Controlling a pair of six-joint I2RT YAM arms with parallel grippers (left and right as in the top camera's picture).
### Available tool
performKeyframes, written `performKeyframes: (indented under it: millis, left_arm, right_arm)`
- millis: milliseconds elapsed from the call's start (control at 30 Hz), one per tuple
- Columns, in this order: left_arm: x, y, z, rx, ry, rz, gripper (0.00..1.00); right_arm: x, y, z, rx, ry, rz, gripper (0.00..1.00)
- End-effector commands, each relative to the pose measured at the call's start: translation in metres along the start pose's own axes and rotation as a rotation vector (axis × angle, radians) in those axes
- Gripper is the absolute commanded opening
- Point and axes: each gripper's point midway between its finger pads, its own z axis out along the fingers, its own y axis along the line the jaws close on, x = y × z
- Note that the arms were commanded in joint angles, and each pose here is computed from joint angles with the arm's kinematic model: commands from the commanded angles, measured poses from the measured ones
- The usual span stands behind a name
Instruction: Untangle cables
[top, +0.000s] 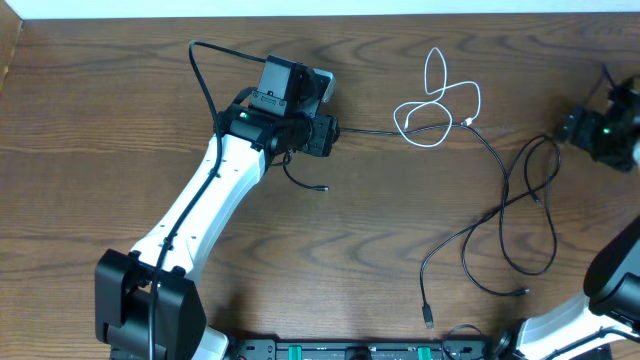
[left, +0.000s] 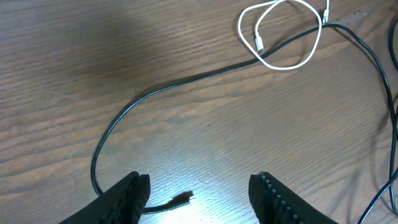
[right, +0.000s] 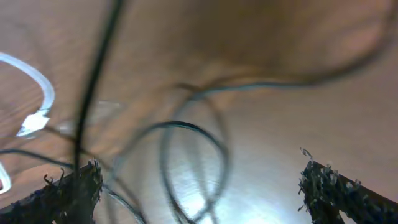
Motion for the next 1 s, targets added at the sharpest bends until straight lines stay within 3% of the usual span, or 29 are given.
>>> performKeyframes:
  millis: [0, 233, 733, 900, 967]
  left_arm:
    - [0.006, 0.003, 0.004, -0.014, 0.017, 0.006, 0.56]
    - [0.008, 0.003, 0.004, -0.014, 0.028, 0.004, 0.56]
    - [0.017, 0.007, 0.018, -0.017, 0.072, -0.007, 0.57]
    - [0.017, 0.008, 0.019, -0.017, 0.07, -0.007, 0.57]
    - [0.017, 0.008, 0.019, -0.017, 0.071, -0.007, 0.57]
  right_arm:
    - [0.02, 0.05, 0.015, -0.098, 0.036, -0.124, 0.99]
    - [0.054, 0.062, 0.046, -0.014, 0.062, -0.14, 0.99]
    - [0.11, 0.035, 0.076, 0.053, 0.11, -0.111, 0.99]
    - [0.114, 0.034, 0.081, 0.051, 0.092, -0.105, 0.75]
    - [0.113, 0.034, 0.082, 0.05, 0.083, -0.106, 0.71]
